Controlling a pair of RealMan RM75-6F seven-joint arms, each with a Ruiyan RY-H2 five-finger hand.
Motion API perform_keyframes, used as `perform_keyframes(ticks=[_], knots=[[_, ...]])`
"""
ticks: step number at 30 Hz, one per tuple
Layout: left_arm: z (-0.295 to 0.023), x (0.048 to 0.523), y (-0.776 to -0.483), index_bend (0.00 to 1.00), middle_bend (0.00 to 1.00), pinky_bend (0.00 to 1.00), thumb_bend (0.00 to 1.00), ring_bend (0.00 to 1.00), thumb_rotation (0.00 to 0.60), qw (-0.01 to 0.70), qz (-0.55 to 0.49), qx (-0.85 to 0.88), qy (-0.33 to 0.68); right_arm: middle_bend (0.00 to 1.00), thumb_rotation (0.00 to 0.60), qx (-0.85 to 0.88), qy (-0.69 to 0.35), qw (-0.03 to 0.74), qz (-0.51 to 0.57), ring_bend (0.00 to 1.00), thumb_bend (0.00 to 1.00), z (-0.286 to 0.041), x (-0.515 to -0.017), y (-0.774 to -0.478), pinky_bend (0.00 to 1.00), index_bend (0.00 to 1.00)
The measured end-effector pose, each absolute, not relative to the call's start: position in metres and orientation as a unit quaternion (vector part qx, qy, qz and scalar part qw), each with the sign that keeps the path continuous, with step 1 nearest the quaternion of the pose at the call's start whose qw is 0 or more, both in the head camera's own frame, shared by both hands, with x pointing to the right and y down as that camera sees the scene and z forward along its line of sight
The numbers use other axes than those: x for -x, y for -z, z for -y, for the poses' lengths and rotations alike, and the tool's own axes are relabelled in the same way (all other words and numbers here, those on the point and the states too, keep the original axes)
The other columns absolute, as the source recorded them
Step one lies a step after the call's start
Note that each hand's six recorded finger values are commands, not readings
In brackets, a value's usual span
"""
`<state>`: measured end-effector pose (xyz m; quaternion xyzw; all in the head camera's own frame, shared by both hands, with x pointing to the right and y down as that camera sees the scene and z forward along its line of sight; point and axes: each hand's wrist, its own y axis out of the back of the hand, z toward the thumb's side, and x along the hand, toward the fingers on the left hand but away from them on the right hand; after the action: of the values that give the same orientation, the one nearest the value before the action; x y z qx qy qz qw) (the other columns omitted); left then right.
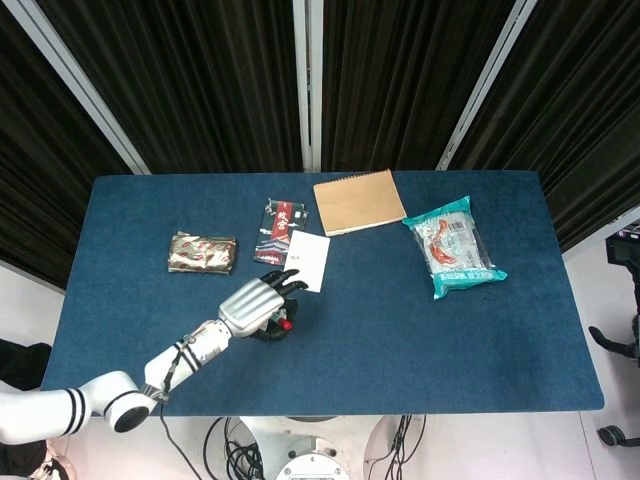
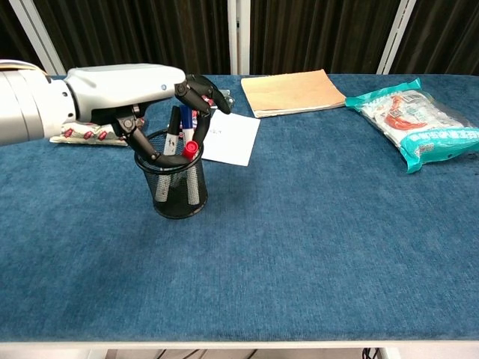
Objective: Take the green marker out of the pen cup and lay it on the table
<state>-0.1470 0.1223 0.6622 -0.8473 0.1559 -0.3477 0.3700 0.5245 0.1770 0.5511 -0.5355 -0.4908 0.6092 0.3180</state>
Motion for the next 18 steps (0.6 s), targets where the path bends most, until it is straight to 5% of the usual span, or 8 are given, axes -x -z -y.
perform_keyframes(ticks=[18], knots=[[-0.124,0.149,-0.617,0.62,0.17,0.16,0.29,0.00,0.600,0.386,-0.177,0.846,0.322,0.00,0.600,0.536,-0.601,0.325,0.496,0.00,0.09,-0.177,-0.522,-0.544,0.00,0.00]])
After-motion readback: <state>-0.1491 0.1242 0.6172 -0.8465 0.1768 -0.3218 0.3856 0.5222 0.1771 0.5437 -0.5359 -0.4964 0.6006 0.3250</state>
